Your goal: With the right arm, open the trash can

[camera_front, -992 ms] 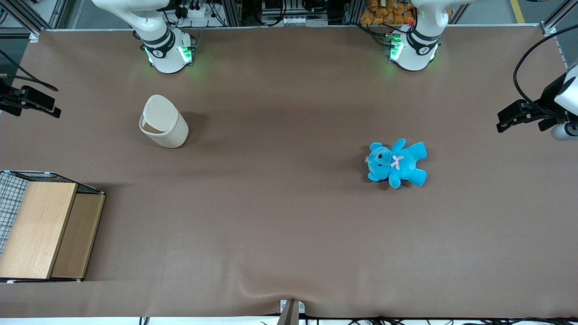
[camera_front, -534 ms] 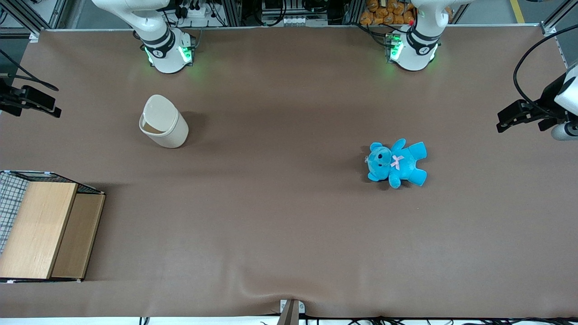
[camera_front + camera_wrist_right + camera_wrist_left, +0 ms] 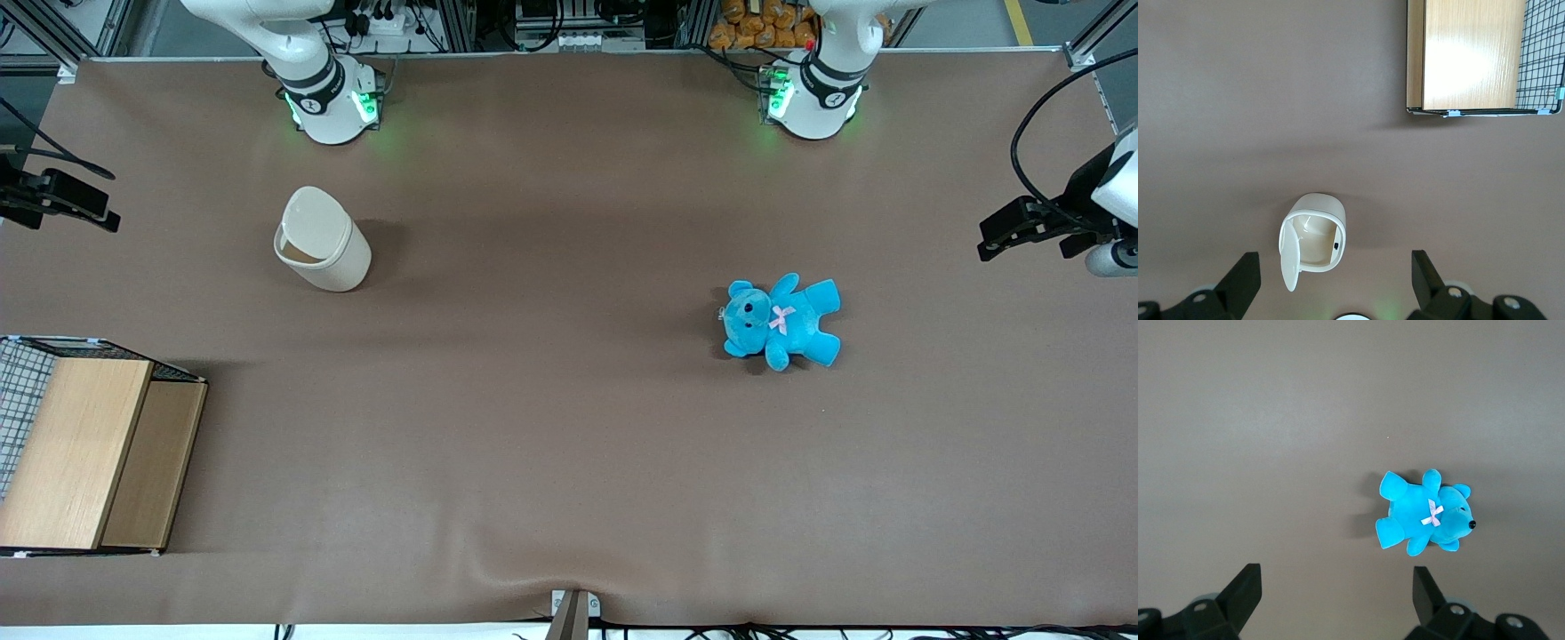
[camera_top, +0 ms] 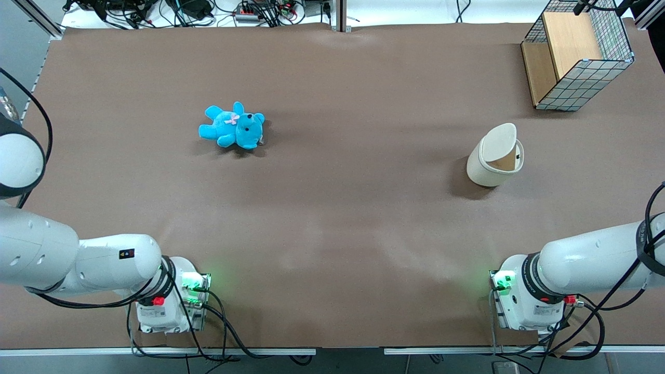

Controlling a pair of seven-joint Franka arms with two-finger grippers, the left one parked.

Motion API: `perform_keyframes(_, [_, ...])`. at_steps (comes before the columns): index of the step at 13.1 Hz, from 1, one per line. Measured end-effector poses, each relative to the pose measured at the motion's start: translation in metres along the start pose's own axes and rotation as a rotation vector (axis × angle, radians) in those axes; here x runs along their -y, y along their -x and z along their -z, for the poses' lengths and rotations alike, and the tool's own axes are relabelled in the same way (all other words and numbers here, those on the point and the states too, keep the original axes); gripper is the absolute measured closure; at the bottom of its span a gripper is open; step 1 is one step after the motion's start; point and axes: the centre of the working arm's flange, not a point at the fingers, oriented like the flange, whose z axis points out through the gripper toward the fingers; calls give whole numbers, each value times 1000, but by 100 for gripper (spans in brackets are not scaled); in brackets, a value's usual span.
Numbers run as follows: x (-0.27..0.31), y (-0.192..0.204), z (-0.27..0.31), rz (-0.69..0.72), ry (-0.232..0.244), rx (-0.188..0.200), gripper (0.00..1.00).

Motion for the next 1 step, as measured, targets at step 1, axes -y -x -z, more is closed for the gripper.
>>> perform_keyframes(1, [0, 0, 0, 0, 0, 0, 0])
